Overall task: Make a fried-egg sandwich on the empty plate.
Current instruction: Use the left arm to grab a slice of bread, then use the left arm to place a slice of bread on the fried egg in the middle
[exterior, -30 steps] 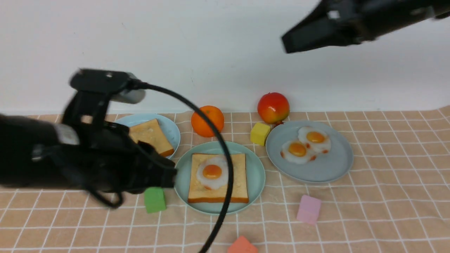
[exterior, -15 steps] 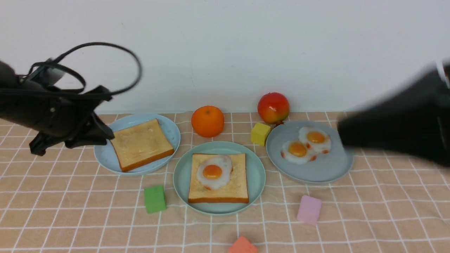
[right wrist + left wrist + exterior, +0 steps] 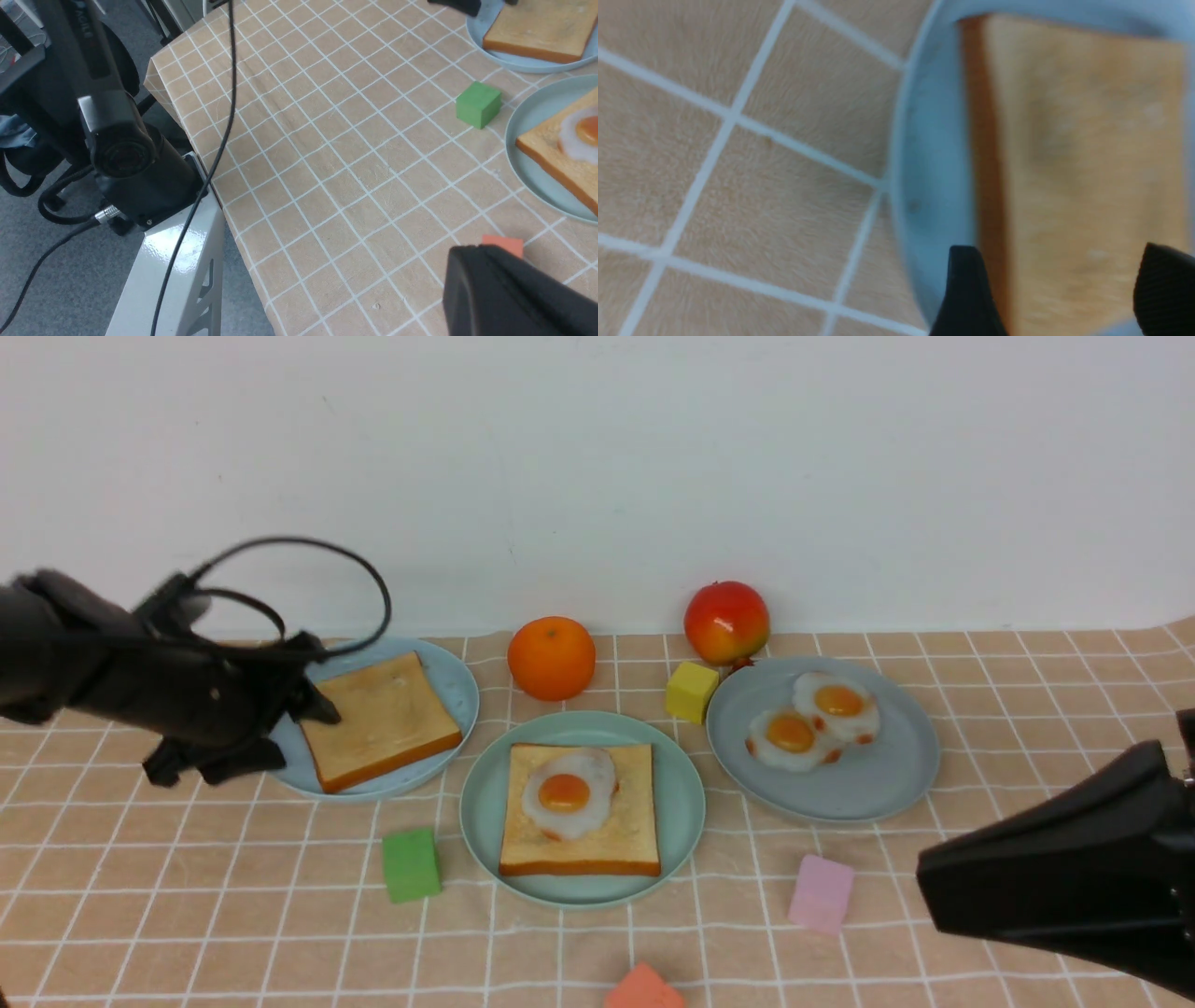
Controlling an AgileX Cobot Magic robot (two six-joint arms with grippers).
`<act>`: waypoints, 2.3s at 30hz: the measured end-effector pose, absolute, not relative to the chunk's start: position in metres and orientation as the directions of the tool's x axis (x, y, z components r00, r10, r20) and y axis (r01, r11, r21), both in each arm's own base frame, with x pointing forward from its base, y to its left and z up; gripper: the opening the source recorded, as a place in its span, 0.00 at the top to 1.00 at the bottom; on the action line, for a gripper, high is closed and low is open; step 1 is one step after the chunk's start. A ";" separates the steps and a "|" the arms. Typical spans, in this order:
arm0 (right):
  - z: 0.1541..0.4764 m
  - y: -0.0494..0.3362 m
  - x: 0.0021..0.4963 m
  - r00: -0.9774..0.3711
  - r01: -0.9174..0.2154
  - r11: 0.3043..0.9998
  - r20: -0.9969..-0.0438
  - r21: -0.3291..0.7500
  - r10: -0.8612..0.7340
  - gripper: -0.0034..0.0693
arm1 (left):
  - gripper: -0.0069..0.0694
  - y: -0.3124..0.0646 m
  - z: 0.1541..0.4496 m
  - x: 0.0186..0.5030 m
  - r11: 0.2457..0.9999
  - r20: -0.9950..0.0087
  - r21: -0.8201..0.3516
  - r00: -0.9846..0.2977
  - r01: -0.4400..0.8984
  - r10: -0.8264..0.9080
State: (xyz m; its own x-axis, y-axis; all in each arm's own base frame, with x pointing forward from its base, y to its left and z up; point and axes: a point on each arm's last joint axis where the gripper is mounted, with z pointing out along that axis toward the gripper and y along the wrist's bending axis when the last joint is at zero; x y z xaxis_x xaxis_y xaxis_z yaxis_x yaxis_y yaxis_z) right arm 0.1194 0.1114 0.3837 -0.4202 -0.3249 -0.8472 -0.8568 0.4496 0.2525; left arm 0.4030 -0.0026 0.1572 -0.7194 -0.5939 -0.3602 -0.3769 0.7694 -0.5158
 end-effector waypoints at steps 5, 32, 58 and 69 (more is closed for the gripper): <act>0.384 0.112 0.119 -0.421 -0.857 0.449 -0.848 0.254 -0.323 0.96 | 0.38 -0.004 0.142 0.408 0.779 -0.359 -0.517 -0.737 -0.353 -0.572; 0.384 0.112 0.118 -0.424 -0.859 0.443 -0.844 0.259 -0.329 0.94 | 0.91 -0.083 0.231 0.347 0.811 -0.477 -0.556 -0.869 0.181 -0.133; 0.376 0.111 0.103 -0.470 -0.875 0.350 -0.766 0.336 -0.438 0.90 | 0.72 -0.124 0.162 0.358 0.835 -0.421 -0.544 -0.887 0.078 -0.192; 0.370 0.100 0.124 -0.604 -0.717 0.624 -0.723 0.310 -0.335 0.88 | 0.13 -0.122 0.189 0.348 0.843 -0.468 -0.511 -0.877 0.169 -0.108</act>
State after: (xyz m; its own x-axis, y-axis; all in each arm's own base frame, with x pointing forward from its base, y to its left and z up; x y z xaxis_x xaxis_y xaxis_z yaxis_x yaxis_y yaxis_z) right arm 0.1237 0.0999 0.3697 -0.6039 -0.3349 -0.7233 -0.7171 0.6244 0.3097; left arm 0.3477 -0.1225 0.1891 -0.8774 -0.1076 -0.4675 0.1687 0.8431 -0.5107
